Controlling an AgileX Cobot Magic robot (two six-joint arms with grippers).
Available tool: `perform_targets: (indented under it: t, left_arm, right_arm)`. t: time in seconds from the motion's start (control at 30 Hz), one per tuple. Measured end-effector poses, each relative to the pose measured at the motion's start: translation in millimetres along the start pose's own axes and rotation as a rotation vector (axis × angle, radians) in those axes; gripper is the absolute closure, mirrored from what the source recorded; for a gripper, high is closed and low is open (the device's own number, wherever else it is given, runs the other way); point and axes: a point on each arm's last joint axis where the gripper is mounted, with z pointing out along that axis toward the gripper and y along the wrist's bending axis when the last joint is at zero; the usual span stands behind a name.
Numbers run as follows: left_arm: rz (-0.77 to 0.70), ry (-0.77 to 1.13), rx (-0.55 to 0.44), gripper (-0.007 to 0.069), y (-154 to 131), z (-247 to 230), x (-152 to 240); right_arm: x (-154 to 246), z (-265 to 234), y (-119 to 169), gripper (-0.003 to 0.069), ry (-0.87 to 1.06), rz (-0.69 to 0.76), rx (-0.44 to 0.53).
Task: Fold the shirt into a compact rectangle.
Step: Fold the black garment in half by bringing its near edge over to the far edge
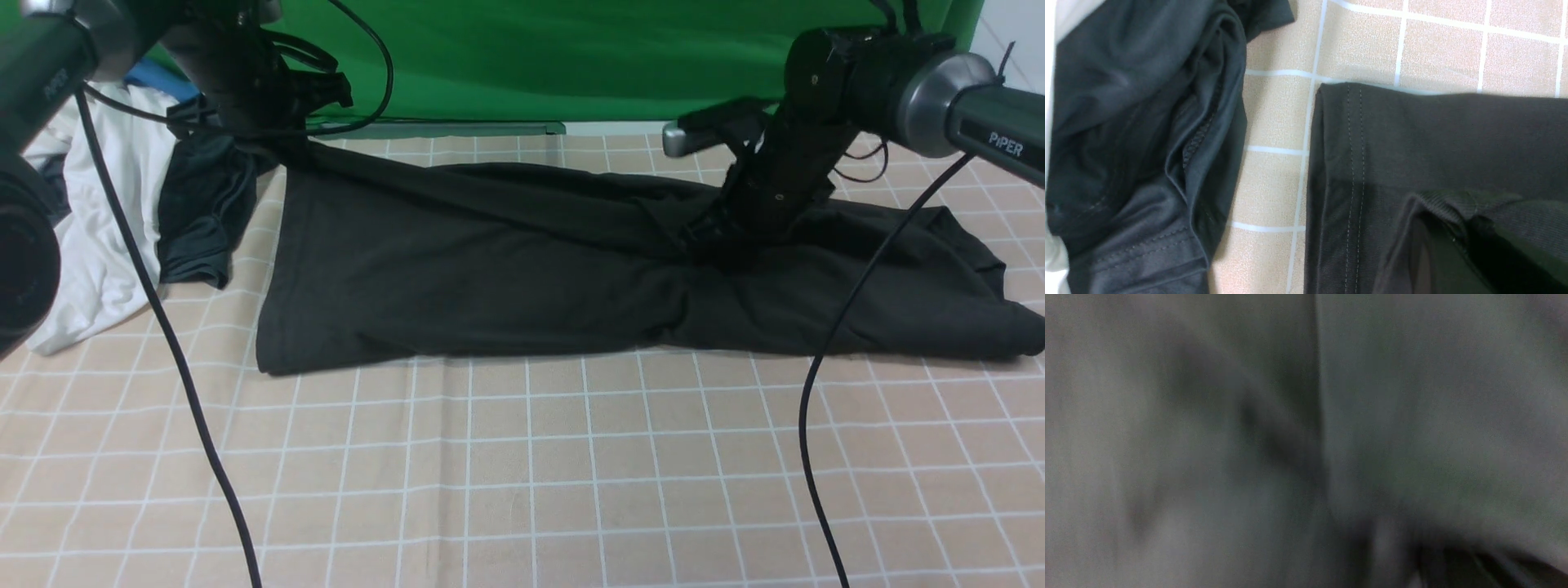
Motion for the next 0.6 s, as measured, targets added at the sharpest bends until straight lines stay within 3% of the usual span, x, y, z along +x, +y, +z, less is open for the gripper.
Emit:
perform_targets:
  t: [0.17,0.27,0.6]
  left_arm:
    - [0.001,-0.001,-0.001,0.0589,0,0,0]
    - [0.001,-0.001,-0.001,0.0589,0,0,0]
    - [0.017,-0.003,-0.021,0.0589,2,0,0]
  right_arm:
    - [-21,1,-12,0.0621,-0.244,0.08,0.047]
    - [-28,-8,-27,0.0621,-0.297,0.126,0.065]
    - [-10,-72,-69,0.0621,0.04,0.091,0.087]
